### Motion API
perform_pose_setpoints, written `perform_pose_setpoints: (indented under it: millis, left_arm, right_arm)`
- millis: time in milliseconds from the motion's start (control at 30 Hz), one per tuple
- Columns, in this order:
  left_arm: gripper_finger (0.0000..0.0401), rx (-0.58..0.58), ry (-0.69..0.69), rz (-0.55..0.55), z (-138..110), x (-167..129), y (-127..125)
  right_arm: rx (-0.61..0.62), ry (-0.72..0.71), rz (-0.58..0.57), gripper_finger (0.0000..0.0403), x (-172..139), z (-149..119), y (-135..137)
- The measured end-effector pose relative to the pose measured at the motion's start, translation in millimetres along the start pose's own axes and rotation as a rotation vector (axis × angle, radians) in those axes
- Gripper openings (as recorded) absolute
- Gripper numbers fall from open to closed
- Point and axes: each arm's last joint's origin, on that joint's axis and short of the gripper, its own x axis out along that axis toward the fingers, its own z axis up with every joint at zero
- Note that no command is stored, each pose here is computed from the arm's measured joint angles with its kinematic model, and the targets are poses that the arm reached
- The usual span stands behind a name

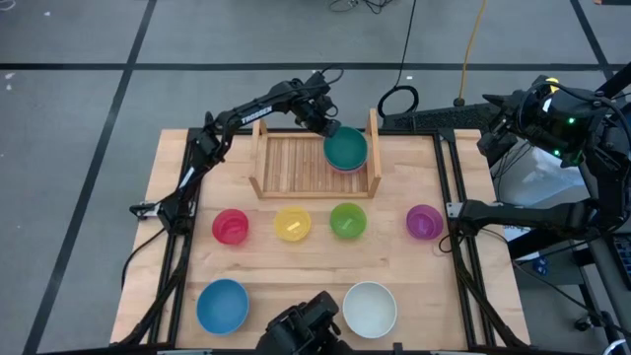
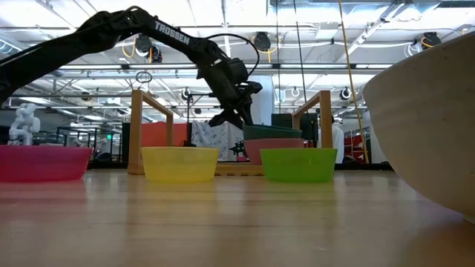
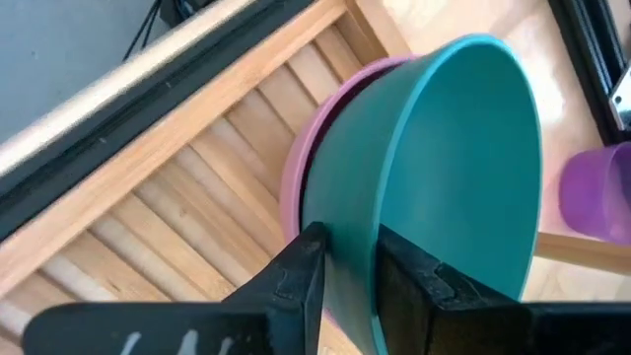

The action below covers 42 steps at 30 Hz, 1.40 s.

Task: Place and stack bowls onto a shelf
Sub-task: Stack the dark green bowl into the pink bowl on the shelf

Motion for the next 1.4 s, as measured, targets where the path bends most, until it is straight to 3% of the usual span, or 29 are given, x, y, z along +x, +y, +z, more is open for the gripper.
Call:
perform_pose_setpoints:
  millis: [200, 533, 767, 1167, 1400]
  left_arm:
    - [0.0081, 0.044, -0.043, -0.018, 2.5, -16.2, -9.0]
    - [0.0081, 0.058, -0.010, -0.015, -2.6, -11.5, -14.9]
    - [0.0081, 0.057, 0.034, 0.083, -9.6, -9.8, -12.5]
    - [0.0081, 0.076, 0.001, 0.064, -6.7, -8.4, -16.5]
    - [0.0081, 0.106, -0.075, 0.012, 7.2, -37.5, -31.6]
  right_arm:
    - [-0.001, 0.000, 0.000, 0.0110, 0.0, 0.0, 0.0]
    - [-0.012, 0.000, 0.000, 0.0110, 0.0, 0.0, 0.0]
    - [-0.015, 0.000, 0.000, 0.0110, 0.0, 0.0, 0.0]
    - [-0.026, 0.000, 0.000, 0.0110, 0.0, 0.0, 0.0]
    - [-0.026, 0.000, 0.000, 0.0110, 0.0, 0.0, 0.0]
